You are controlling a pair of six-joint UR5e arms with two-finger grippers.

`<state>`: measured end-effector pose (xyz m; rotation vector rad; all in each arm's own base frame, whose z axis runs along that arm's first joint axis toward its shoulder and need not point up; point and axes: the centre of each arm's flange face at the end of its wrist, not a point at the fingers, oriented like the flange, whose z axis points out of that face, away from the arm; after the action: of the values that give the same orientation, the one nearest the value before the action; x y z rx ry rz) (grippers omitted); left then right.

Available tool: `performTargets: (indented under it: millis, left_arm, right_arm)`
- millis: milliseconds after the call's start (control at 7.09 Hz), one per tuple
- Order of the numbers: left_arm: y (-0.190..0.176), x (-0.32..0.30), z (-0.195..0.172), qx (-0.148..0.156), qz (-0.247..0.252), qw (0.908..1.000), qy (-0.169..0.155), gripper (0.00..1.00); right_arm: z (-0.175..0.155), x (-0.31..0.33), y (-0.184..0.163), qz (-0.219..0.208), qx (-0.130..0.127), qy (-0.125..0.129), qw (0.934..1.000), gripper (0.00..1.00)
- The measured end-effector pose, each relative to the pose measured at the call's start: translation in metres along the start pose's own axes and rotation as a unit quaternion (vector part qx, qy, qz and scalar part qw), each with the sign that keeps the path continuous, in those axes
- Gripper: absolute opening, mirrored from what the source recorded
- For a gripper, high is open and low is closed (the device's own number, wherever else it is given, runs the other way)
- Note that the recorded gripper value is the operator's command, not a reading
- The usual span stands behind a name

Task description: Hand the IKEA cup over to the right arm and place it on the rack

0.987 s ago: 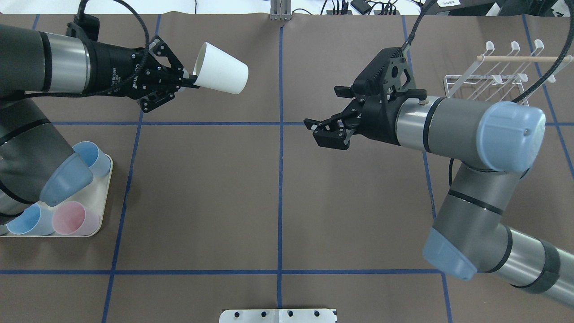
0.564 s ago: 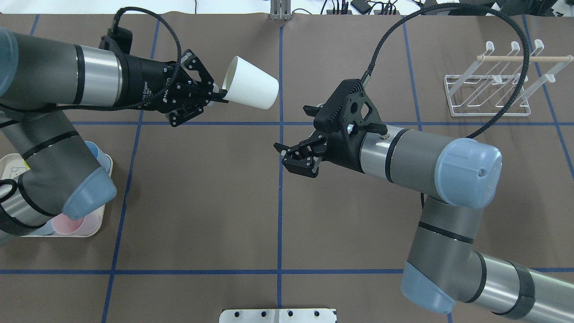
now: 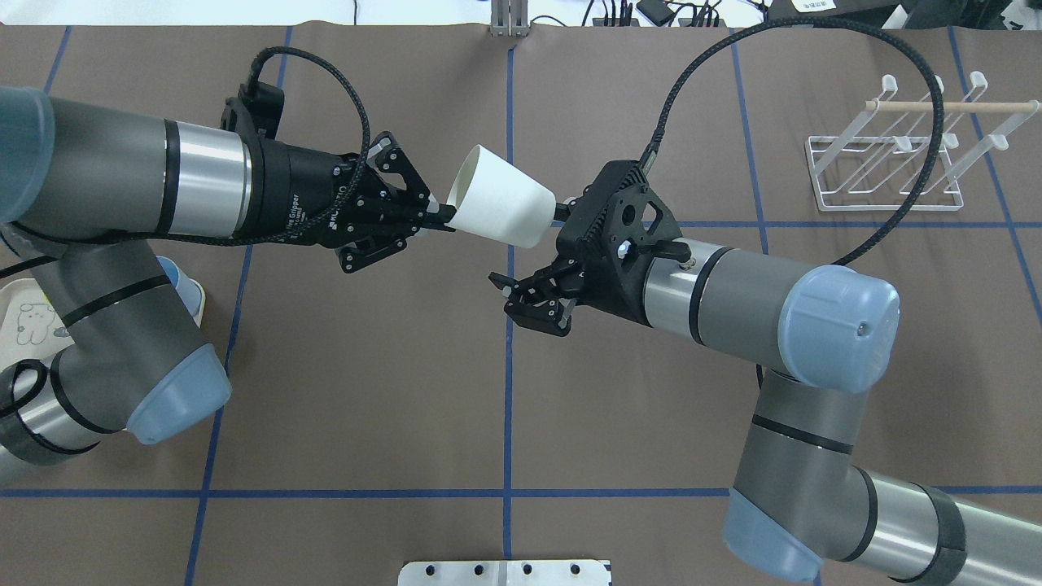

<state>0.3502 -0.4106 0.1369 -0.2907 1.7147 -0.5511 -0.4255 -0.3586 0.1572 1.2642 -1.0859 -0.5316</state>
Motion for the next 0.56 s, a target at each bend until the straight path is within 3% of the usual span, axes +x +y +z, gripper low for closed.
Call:
performTargets:
  millis: [564]
  left_arm:
    - [0.0010,-0.0067,0.0045,-0.002,0.021,0.9998,-0.007,0.00]
  right_arm:
    - [-0.0009,-0.0025,-0.0029,-0.007,0.003,-0.003,1.0000,0.99]
